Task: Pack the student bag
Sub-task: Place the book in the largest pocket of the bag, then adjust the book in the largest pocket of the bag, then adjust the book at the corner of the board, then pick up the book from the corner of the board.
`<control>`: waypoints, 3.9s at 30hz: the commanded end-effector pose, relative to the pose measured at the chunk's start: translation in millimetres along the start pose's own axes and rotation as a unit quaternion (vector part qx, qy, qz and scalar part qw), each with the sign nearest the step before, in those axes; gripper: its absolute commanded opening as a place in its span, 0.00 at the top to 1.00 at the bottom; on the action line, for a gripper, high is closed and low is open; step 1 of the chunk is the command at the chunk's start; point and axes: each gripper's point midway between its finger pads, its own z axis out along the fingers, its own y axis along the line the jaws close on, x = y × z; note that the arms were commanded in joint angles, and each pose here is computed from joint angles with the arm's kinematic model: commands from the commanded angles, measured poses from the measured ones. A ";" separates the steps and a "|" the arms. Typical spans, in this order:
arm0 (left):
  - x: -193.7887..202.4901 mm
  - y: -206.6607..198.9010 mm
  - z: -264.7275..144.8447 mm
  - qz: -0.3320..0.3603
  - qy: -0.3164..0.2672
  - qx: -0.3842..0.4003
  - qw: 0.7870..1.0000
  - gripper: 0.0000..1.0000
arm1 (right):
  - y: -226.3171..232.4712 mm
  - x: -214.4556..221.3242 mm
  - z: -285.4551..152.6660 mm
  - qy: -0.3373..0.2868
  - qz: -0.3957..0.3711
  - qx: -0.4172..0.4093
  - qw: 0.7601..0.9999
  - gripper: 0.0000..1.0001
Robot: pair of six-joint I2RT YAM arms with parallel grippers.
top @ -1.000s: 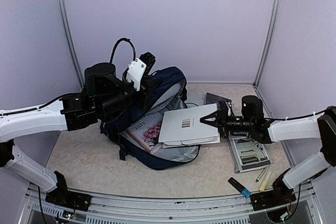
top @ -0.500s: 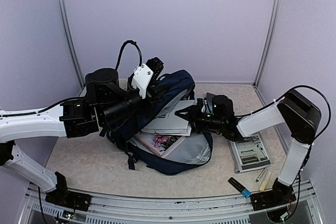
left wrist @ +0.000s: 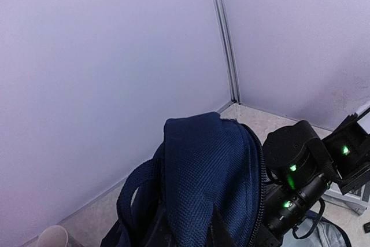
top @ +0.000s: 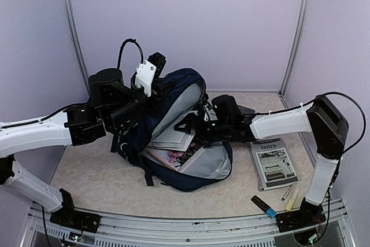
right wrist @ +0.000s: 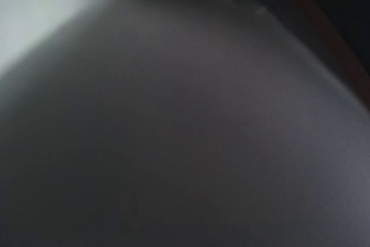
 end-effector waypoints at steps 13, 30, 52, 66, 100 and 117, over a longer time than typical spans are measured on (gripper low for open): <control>-27.7 42.1 -9.2 -0.036 -0.059 -0.054 0.996 1.00 | 19.4 14.2 -99.2 0.093 -0.231 0.195 0.949 0.00; -28.7 37.9 -10.2 -0.034 -0.061 -0.043 0.997 1.00 | 16.6 65.1 -49.1 0.147 -0.127 0.014 0.981 0.10; -5.0 45.2 -22.0 -0.012 -0.032 -0.055 0.998 1.00 | -77.2 -87.7 -220.6 -0.098 -0.092 0.175 0.975 0.00; 34.3 27.5 6.4 0.013 0.021 -0.024 0.999 1.00 | -226.4 -142.5 -211.1 -0.064 0.005 0.242 0.968 0.00; 104.2 31.2 45.8 -0.004 0.080 0.009 0.997 1.00 | -197.7 -218.9 -205.2 -0.129 -0.056 0.281 0.949 0.00; 124.1 37.8 78.2 0.016 0.095 -0.008 0.995 1.00 | -251.3 -206.8 -165.9 -0.042 0.013 0.250 0.967 0.01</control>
